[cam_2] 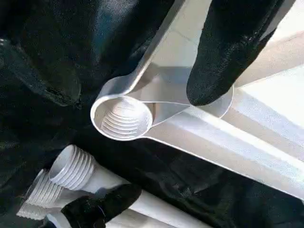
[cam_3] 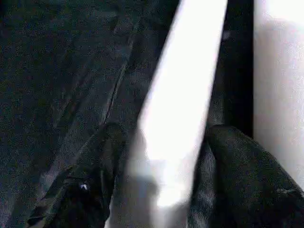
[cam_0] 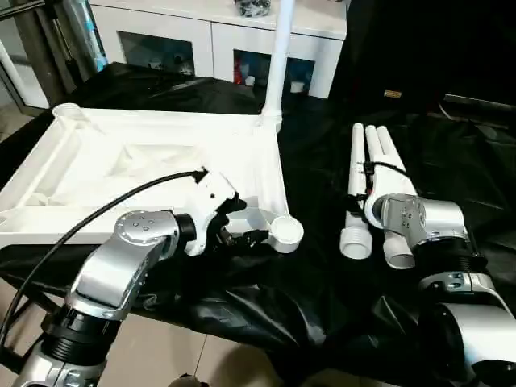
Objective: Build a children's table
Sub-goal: Pick table leg
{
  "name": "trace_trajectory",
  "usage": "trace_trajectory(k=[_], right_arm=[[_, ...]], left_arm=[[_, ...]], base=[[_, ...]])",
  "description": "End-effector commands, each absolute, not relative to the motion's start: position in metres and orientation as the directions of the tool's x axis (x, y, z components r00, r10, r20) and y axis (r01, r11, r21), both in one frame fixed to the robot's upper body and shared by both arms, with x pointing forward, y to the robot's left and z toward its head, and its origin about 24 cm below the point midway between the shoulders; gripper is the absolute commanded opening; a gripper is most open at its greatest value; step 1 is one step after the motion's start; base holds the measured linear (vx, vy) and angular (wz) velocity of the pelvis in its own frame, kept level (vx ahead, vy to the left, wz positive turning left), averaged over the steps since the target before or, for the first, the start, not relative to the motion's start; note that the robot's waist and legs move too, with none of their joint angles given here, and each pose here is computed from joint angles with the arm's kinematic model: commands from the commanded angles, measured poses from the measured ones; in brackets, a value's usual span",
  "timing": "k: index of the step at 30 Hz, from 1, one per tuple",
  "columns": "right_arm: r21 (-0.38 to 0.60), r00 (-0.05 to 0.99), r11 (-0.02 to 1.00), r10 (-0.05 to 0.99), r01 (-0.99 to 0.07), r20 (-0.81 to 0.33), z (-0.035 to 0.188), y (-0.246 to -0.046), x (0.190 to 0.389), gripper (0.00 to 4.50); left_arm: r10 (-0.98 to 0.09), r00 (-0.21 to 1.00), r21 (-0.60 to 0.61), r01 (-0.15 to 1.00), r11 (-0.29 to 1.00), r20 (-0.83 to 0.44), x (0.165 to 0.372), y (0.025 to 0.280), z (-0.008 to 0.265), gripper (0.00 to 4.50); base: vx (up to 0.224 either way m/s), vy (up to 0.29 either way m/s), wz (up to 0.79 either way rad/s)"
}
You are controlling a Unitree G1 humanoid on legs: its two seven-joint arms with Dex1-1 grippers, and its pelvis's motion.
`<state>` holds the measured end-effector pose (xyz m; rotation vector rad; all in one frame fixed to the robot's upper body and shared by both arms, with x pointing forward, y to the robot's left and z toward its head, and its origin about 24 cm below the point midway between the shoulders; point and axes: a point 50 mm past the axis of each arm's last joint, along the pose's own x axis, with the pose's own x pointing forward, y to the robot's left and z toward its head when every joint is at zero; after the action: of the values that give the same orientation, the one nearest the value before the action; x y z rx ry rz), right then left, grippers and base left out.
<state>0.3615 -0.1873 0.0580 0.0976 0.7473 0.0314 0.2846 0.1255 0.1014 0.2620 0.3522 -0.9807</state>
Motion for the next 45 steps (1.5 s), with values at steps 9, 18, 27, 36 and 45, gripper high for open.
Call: trace_trajectory(k=[9, 18, 27, 36, 45], right_arm=[[0.127, 0.666, 0.992, 0.085, 0.015, -0.741, 0.051, -0.187, 0.356, 2.7], [0.153, 0.658, 0.987, 0.085, 0.047, -0.748, 0.05, -0.19, 0.357, 1.98], [0.223, 0.689, 0.97, 0.098, 0.094, -0.718, 0.052, -0.19, 0.36, 1.84], [0.53, 0.854, 0.847, 0.303, -0.039, -0.423, 0.085, -0.176, 0.373, 1.84], [0.667, 0.857, 0.582, 0.485, -0.465, 0.174, 0.133, -0.172, 0.353, 1.84]], left_arm=[[-0.78, 0.483, 0.07, 0.864, 0.499, -0.398, 0.282, 0.121, 0.105, 4.03], [-0.815, 0.424, 0.083, 0.9, 0.428, -0.395, 0.279, 0.117, 0.109, 4.03], [-0.832, 0.435, 0.06, 0.895, 0.443, -0.344, 0.286, 0.117, 0.115, 4.03], [-0.79, 0.606, -0.009, 0.793, 0.609, -0.092, 0.322, 0.102, 0.144, 4.03], [-0.773, 0.629, -0.295, 0.757, 0.582, 0.088, 0.352, 0.073, 0.176, 4.03]], base=[[0.0, 0.0, 0.0], [0.0, 0.0, 0.0], [0.0, 0.0, 0.0], [0.0, 0.0, 0.0], [0.0, 0.0, 0.0]])
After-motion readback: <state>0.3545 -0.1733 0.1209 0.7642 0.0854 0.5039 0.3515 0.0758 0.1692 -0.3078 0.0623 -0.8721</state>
